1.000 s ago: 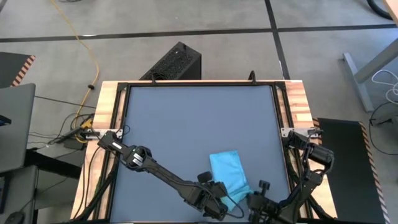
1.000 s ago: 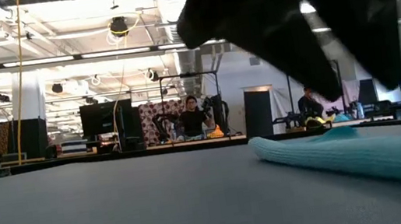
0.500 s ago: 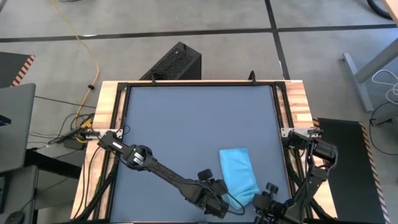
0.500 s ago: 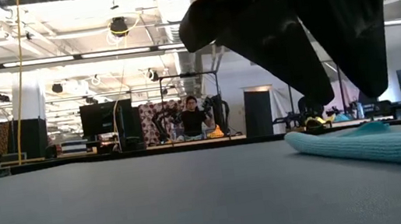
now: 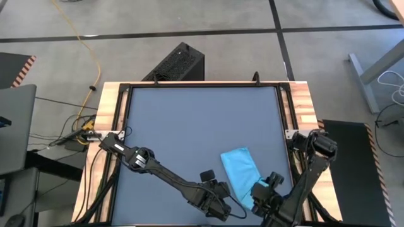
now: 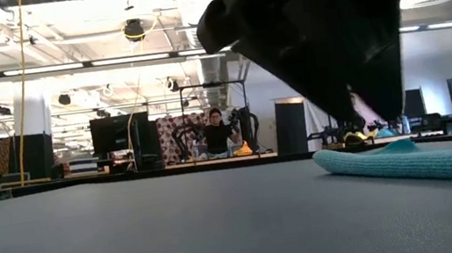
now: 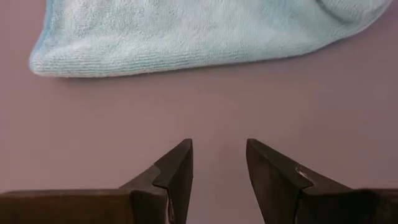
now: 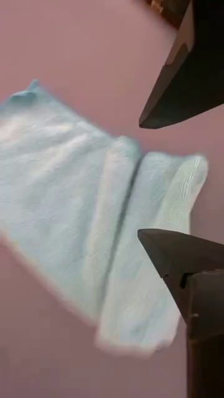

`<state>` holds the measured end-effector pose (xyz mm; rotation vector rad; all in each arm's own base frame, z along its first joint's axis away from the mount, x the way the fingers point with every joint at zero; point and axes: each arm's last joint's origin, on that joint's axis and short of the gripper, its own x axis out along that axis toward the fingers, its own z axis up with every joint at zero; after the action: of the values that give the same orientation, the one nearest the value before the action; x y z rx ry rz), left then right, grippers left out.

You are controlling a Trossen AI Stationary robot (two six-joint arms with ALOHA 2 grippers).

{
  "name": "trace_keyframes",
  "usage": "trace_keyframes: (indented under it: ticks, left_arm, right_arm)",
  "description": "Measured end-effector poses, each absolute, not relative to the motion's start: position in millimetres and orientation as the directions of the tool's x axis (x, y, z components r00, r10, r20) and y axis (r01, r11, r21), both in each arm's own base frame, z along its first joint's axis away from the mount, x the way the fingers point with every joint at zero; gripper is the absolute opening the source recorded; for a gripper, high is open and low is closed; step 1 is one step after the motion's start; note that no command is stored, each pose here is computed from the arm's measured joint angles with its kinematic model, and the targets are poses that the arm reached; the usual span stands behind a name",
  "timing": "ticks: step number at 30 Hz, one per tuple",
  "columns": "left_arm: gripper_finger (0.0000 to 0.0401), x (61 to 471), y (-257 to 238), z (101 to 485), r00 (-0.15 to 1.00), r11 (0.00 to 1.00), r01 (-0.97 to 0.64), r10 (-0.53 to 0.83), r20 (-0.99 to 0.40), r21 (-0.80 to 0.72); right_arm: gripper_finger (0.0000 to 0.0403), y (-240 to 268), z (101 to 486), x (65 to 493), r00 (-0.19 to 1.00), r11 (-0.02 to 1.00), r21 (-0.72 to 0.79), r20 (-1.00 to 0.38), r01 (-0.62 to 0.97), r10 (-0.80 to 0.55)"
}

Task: Roll towel
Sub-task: Roll the blue microfiber towel

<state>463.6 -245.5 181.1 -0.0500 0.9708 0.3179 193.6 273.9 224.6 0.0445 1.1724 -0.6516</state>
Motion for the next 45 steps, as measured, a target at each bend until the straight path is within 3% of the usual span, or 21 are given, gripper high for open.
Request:
trace_keyframes:
  ticks: [8, 17, 26, 34, 45]
  left_arm:
    - [0.0139, 461.0, -243.1, 180.2, 0.507, 0.947, -0.265, 0.297, -0.809, 0.181]
    - [0.0139, 451.4, -261.0, 181.2, 0.539, 0.945, -0.249, 0.317, -0.78, 0.213]
    - [0.0139, 450.6, -265.4, 182.1, 0.551, 0.953, -0.219, 0.296, -0.78, 0.207]
    - [0.0139, 468.7, -268.1, 196.5, 0.647, 0.998, -0.052, 0.066, -0.76, 0.043]
    - [0.0139, 502.5, -233.9, 207.1, 0.689, 0.983, 0.116, -0.182, -0.702, -0.141]
  right_arm:
    - [0.0305, 245.9, 211.3, 227.0, 0.279, 0.741, -0.254, -0.813, 0.621, -0.512]
    - [0.0293, 212.8, 174.6, 238.0, 0.114, 0.692, -0.29, -0.873, 0.662, -0.475]
    - [0.0266, 189.8, 171.1, 211.8, 0.267, 0.71, -0.033, -0.914, 0.703, -0.306]
    - [0.0265, 161.7, 178.8, 187.0, 0.346, 0.712, 0.02, -0.884, 0.702, -0.316]
    - [0.0265, 157.0, 146.6, 181.0, 0.466, 0.734, 0.18, -0.861, 0.654, -0.204]
